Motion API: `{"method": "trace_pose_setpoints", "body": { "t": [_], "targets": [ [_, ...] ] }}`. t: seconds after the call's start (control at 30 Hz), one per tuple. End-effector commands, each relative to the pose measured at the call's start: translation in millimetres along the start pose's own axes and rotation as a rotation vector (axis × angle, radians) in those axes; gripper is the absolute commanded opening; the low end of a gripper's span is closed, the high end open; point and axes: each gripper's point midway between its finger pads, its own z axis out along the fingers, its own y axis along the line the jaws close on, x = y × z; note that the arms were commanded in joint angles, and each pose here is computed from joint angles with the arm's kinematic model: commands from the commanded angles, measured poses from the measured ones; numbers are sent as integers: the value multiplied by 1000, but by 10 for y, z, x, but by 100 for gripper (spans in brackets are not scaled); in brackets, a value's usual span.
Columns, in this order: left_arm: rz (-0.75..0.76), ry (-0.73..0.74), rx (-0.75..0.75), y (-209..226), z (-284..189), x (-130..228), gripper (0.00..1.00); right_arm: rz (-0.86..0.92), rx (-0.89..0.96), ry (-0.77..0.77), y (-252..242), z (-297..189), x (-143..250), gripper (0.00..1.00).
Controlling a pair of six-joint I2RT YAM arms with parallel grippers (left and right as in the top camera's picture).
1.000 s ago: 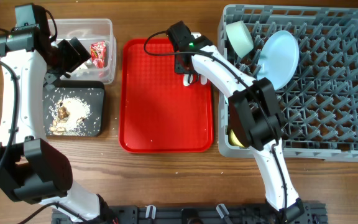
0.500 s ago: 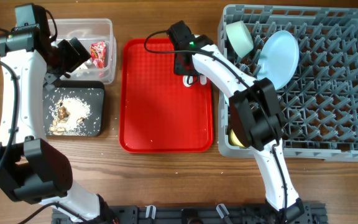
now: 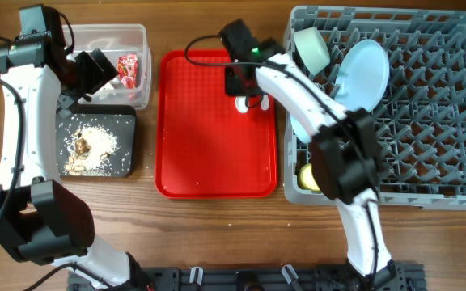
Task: Sort waste into correct bins and load items into the dishwasher rack
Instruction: 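Lift the white spoon and carry it right over the rack, then lower the spoon into the rack and open the right gripper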
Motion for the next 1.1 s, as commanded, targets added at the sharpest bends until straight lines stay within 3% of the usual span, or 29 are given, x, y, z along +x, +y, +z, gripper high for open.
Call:
{"method": "trace_pose_setpoints", "body": {
  "t": [0.0, 0.37, 0.6, 0.77, 1.07],
  "targets": [
    [-7, -33, 7, -19, -98, -54, 100, -28, -57, -138, -26, -990, -218, 4],
    [-7, -33, 7, -19, -98, -54, 100, 51, 144, -308, -956, -2714, 162, 4],
    [-7, -33, 7, -19, -98, -54, 100, 196, 341, -302, -1549, -3268, 760, 4],
    [-7, -33, 7, -19, -98, -54, 100, 148, 396, -258, -1667, -3170, 935, 4],
    [-7, -33, 7, -19, -98, -54, 100, 43, 506, -182, -1795, -2265, 989, 7]
  ]
}}
